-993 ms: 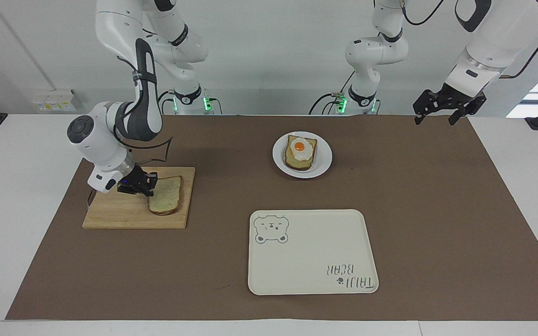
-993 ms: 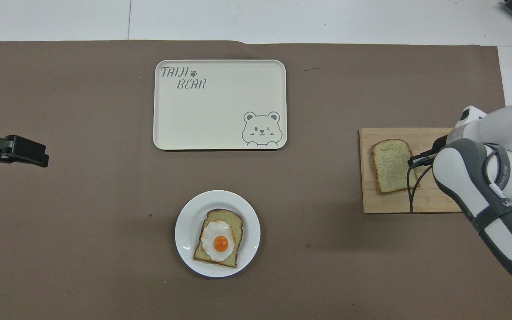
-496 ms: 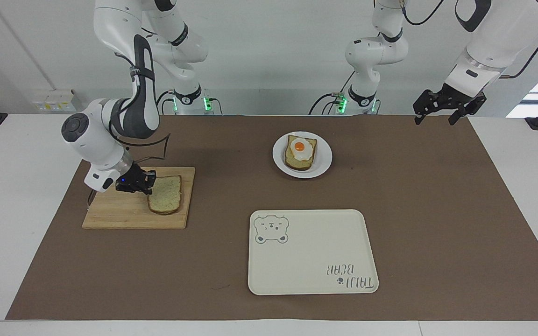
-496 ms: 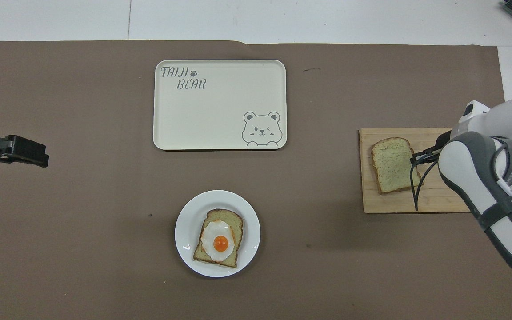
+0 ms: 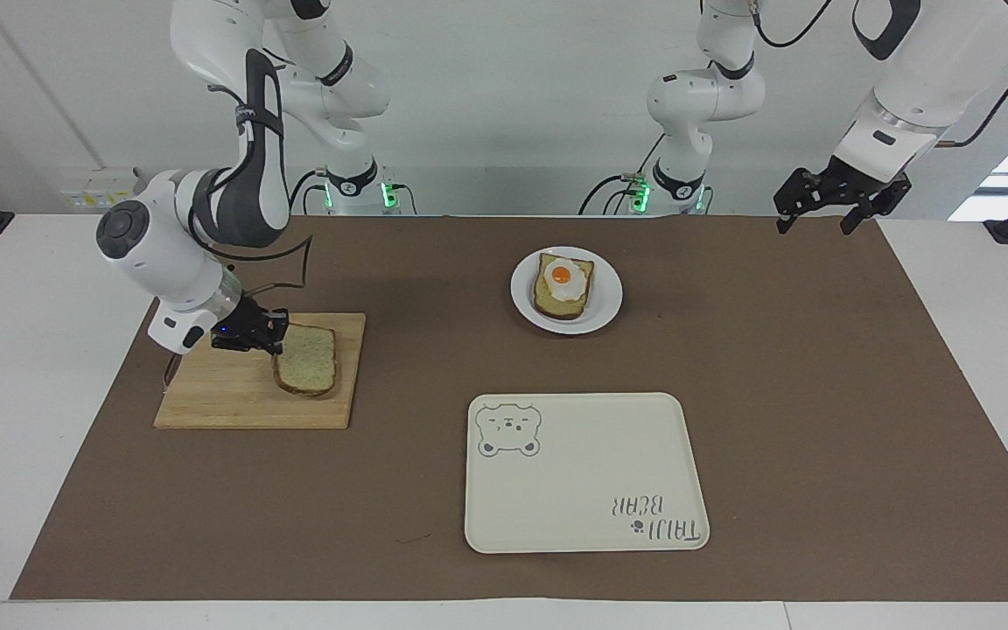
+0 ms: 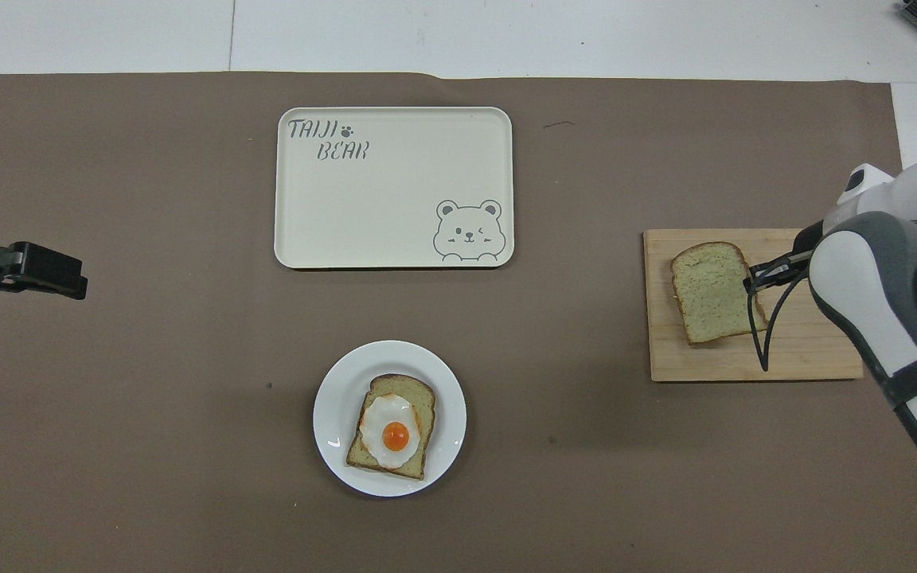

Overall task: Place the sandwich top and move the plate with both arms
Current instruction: 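Grasp the bread slice edge with the right gripper and lift it, then carry the bread slice with the right gripper over the egg toast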

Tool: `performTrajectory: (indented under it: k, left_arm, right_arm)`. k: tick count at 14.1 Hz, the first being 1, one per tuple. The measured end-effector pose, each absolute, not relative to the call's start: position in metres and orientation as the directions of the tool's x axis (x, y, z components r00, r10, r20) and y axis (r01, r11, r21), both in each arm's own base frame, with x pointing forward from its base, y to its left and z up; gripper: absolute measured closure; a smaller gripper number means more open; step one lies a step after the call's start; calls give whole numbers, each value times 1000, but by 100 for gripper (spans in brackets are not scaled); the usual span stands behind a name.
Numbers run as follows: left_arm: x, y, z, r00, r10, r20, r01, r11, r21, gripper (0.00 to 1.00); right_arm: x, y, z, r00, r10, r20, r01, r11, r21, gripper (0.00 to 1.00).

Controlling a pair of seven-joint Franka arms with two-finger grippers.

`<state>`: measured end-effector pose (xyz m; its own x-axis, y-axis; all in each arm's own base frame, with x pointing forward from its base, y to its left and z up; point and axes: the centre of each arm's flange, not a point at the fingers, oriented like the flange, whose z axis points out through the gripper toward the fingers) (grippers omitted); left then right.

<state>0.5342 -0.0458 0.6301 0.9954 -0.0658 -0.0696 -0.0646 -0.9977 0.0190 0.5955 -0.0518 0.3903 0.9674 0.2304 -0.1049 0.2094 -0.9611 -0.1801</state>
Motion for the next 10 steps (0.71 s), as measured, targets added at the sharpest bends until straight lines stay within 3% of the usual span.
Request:
performTrajectory:
  k: [5, 10]
  left_arm:
    - [534, -46, 630, 995, -66, -70, -65, -998, 19, 0]
    - [534, -46, 630, 995, -66, -70, -65, -998, 19, 0]
  right_arm:
    - [600, -30, 424, 974, 171, -149, 139, -969, -202, 95]
    - [602, 19, 438, 981, 94, -172, 38, -952, -305, 95]
